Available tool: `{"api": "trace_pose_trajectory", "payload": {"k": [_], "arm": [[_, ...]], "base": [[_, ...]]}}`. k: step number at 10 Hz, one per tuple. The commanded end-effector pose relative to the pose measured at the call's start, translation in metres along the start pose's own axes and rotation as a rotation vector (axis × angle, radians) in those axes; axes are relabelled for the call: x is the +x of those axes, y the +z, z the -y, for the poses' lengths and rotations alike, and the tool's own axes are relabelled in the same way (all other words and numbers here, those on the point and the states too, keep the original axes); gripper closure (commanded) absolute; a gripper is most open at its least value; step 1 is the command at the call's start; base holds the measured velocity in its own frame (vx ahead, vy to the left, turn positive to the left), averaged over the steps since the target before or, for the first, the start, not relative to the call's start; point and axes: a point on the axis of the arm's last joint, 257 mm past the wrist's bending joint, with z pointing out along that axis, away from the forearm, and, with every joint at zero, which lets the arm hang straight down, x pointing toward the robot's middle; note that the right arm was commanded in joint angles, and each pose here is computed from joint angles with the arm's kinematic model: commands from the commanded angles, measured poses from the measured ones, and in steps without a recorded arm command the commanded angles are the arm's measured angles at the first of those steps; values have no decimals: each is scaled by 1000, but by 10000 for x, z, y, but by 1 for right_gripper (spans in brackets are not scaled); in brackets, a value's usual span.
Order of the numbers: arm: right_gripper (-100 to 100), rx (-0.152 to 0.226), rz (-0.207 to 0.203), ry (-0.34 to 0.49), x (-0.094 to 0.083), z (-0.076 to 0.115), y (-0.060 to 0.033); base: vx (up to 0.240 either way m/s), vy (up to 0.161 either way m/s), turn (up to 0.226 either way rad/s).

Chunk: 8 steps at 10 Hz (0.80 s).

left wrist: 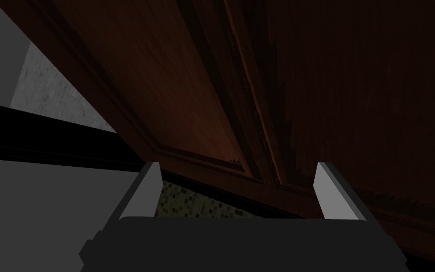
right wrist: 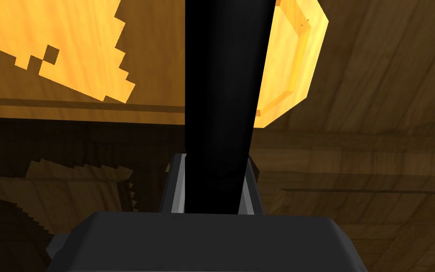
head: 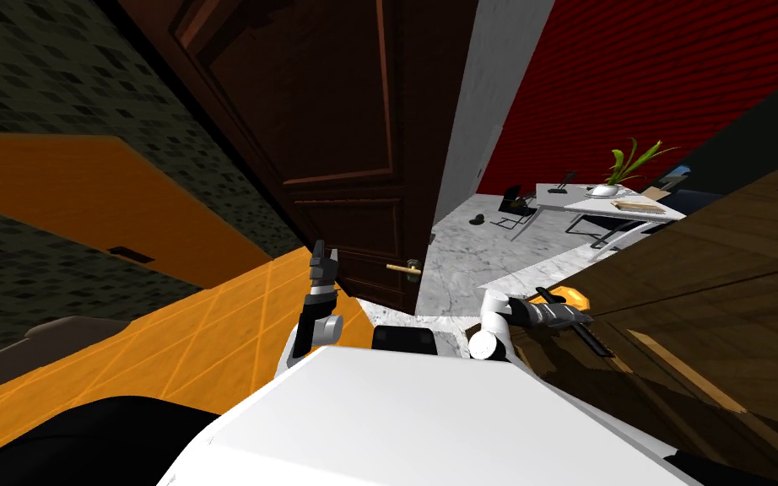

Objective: Push the door open

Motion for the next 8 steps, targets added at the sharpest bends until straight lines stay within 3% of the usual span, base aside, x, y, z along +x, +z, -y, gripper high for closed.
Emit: {"api": "trace_pose_trajectory", "payload": {"k": [1, 5, 6, 7, 8], "arm": [[100, -14, 39, 9, -69, -72, 38], [100, 32, 156, -14, -453, 107, -36], [100, 36, 142, -20, -452, 149, -43], [100, 10, 209, -13, -651, 31, 124], [100, 0, 241, -9, -746, -14, 187]], "base": [[4, -118, 115], [13, -142, 143], [-10, -72, 30], [-18, -80, 124], [-5, -143, 128]]}}
